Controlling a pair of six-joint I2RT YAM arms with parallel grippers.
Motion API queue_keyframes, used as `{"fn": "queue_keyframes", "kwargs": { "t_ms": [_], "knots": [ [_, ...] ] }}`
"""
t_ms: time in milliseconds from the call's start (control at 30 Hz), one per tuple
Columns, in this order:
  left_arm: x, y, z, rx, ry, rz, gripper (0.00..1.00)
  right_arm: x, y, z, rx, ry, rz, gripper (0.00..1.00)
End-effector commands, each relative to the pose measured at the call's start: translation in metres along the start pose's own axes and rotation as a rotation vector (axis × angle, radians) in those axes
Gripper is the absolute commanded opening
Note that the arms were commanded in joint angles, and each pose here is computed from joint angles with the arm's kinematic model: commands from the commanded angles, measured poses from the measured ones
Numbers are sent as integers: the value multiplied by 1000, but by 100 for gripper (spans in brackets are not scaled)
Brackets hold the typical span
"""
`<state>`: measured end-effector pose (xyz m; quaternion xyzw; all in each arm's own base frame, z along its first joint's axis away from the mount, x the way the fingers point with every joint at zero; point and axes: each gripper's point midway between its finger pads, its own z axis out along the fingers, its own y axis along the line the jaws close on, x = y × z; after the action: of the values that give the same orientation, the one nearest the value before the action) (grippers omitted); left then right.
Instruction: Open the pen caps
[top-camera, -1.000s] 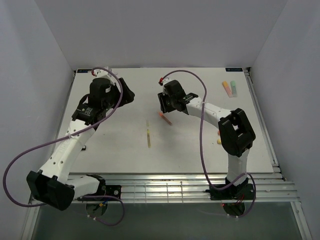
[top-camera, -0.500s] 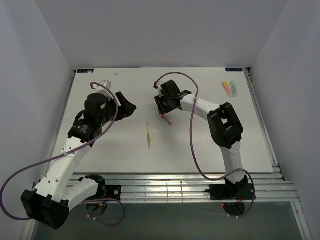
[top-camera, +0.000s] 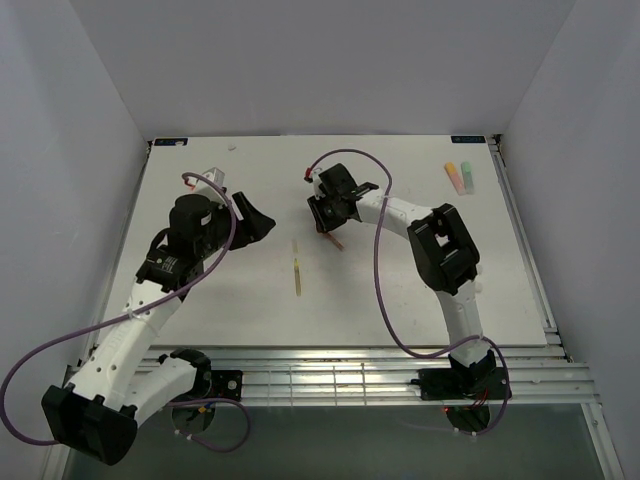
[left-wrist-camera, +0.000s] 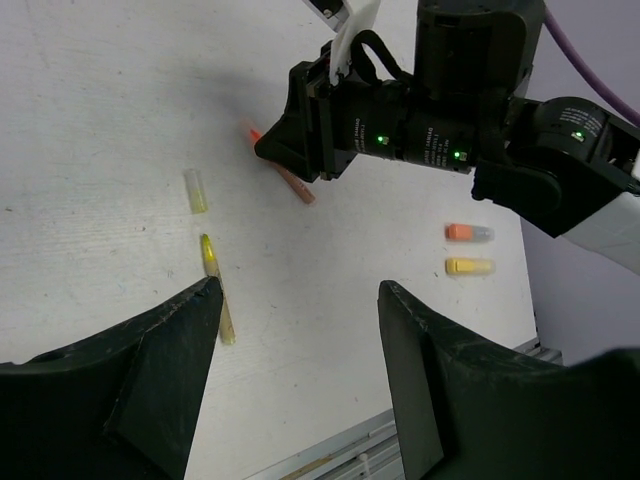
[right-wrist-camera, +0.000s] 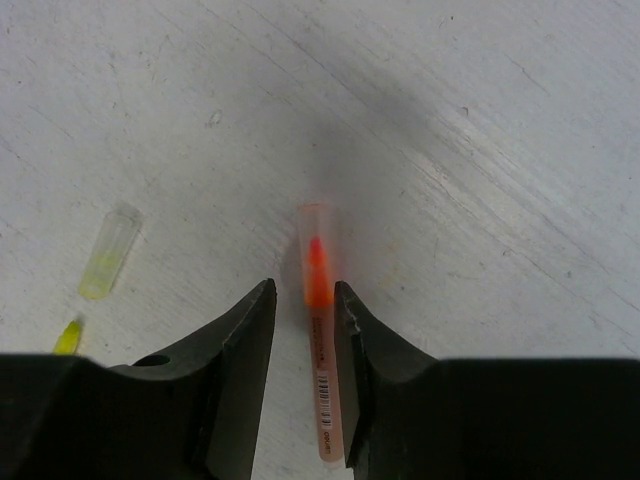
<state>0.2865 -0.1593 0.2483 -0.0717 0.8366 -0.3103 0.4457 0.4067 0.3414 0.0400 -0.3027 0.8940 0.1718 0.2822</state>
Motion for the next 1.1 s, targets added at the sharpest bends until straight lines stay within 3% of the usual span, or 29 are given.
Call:
{"fn": "queue_keyframes", "kwargs": {
  "t_ms": [0, 267, 433, 600, 667, 733, 767, 800, 900, 933, 1000, 1067],
  "knots": [
    [-4, -12, -11, 53, -26, -1, 73, -11, -2, 6, 7, -20, -22, 35],
    [13, -9, -14, 56, 34, -51, 73, -14, -1, 15, 17, -3, -39, 33],
    [22, -8, -14, 68, 58, -52, 73, -17, -3, 16, 58, 9, -11, 8],
    [42, -23, -13, 195, 145, -50, 73, -58, -6, -41, 138, -133, 91, 8],
    [49, -33, -10, 269, 179, -51, 73, -48, -2, -62, 141, -148, 174, 8],
    [66, -47, -14, 389, 264, -70, 73, -72, 18, -114, 58, -298, 243, 8],
    [72, -50, -14, 418, 294, -84, 73, -43, 22, -112, 34, -266, 274, 8],
    [81, -55, -17, 475, 332, -108, 74, -61, 41, -147, -65, -368, 312, 8],
    [93, -62, -23, 551, 377, -132, 74, -31, 72, -180, -237, -398, 375, 8],
    [99, -68, -27, 589, 398, -134, 74, -41, 83, -194, -311, -477, 375, 8],
    [103, -75, -33, 623, 405, -127, 74, -19, 102, -211, -441, -482, 446, 8],
    [106, -83, -37, 651, 395, -114, 74, -25, 115, -240, -536, -576, 456, 8]
  ]
}}
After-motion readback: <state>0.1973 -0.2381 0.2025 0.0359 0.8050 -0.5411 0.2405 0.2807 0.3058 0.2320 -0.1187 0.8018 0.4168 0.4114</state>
